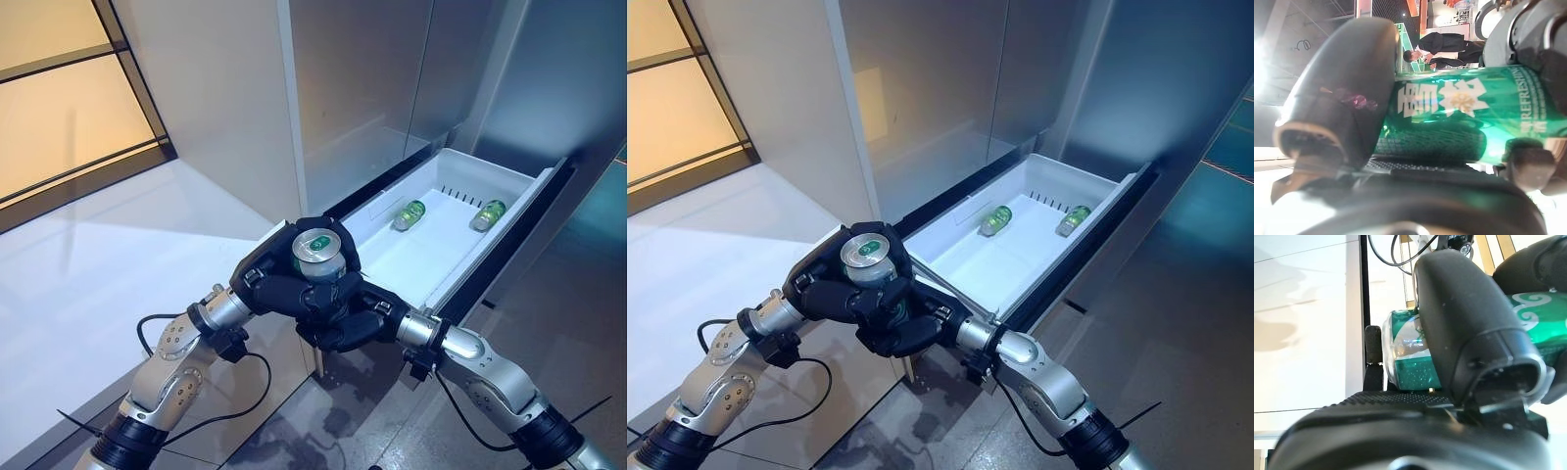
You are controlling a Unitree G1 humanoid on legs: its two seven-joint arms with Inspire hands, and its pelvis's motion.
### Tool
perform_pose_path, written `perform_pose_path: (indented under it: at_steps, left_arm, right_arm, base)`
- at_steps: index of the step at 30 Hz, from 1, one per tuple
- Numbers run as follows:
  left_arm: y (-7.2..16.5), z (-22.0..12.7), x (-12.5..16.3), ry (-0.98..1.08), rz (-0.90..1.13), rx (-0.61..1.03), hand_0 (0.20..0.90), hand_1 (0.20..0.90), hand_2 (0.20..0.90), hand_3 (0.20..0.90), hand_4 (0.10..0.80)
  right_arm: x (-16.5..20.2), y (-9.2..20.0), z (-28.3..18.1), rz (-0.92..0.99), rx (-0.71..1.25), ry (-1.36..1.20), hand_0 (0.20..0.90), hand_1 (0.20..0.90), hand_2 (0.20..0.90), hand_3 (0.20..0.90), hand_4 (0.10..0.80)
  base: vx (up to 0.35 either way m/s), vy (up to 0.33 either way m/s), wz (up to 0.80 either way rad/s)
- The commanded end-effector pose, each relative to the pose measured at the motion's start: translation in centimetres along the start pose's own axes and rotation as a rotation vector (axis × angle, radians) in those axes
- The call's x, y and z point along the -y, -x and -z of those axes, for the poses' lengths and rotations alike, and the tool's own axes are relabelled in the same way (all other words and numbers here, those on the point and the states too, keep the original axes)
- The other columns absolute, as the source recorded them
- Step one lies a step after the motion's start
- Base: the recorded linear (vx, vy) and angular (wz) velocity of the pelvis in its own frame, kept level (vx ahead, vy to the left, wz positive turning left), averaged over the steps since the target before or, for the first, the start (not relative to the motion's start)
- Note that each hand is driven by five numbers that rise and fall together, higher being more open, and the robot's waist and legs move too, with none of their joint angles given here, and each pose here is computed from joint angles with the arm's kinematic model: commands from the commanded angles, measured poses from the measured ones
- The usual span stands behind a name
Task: Put drinks into fridge and close the fridge
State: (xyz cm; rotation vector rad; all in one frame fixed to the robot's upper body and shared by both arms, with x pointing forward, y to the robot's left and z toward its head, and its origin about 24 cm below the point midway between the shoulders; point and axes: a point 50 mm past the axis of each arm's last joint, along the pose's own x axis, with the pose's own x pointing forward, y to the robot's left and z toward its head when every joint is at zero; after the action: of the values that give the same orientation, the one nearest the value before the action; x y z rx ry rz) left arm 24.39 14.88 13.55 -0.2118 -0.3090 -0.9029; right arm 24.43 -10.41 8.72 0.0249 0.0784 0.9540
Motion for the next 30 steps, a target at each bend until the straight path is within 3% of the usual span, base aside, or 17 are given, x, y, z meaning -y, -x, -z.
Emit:
perform_pose_path:
  at_steps: [1, 8, 9, 10, 21, 26, 30]
  left_arm:
    - [-4.6, -3.9, 2.2, -0.125, 0.177, 0.278, 0.300, 0.300, 0.300, 0.200, 0.100]
    - [-4.3, -4.1, 1.7, -0.129, 0.147, 0.272, 0.300, 0.300, 0.300, 0.200, 0.100]
    - [-4.2, -4.2, 1.5, -0.126, 0.128, 0.275, 0.804, 0.804, 0.804, 0.787, 0.687]
    - [-4.1, -4.2, 1.4, -0.124, 0.123, 0.277, 0.900, 0.900, 0.900, 0.900, 0.800]
    - [-2.4, -6.2, -0.3, -0.193, -0.064, 0.433, 0.900, 0.900, 0.900, 0.900, 0.800]
    - [-1.4, -8.2, -0.9, -0.320, -0.195, 0.566, 0.900, 0.900, 0.900, 0.900, 0.800]
    - [-1.3, -8.6, -1.1, -0.355, -0.222, 0.570, 0.900, 0.900, 0.900, 0.900, 0.800]
  right_arm:
    - [-4.0, -3.7, -8.3, -0.224, 0.448, 0.014, 0.300, 0.300, 0.300, 0.200, 0.100]
    - [-3.4, -3.4, -8.2, -0.208, 0.398, 0.084, 0.300, 0.300, 0.300, 0.200, 0.100]
    - [-3.1, -3.2, -8.3, -0.201, 0.386, 0.103, 0.300, 0.300, 0.300, 0.200, 0.100]
    - [-3.0, -3.1, -8.4, -0.197, 0.385, 0.108, 0.300, 0.300, 0.300, 0.200, 0.100]
    - [-0.1, -1.5, -10.4, 0.017, 0.417, 0.246, 0.300, 0.300, 0.300, 0.200, 0.100]
    - [2.5, -0.5, -11.8, 0.245, 0.433, 0.349, 0.300, 0.300, 0.300, 0.200, 0.100]
    - [5.0, 0.2, -12.7, 0.424, 0.420, 0.405, 0.300, 0.300, 0.300, 0.200, 0.100]
  base:
    - [0.000, 0.000, 0.00]
    - [0.000, 0.000, 0.00]
    - [0.000, 0.000, 0.00]
    - [0.000, 0.000, 0.00]
    - [0.000, 0.000, 0.00]
    - [0.000, 0.000, 0.00]
    - [0.005, -0.004, 0.01]
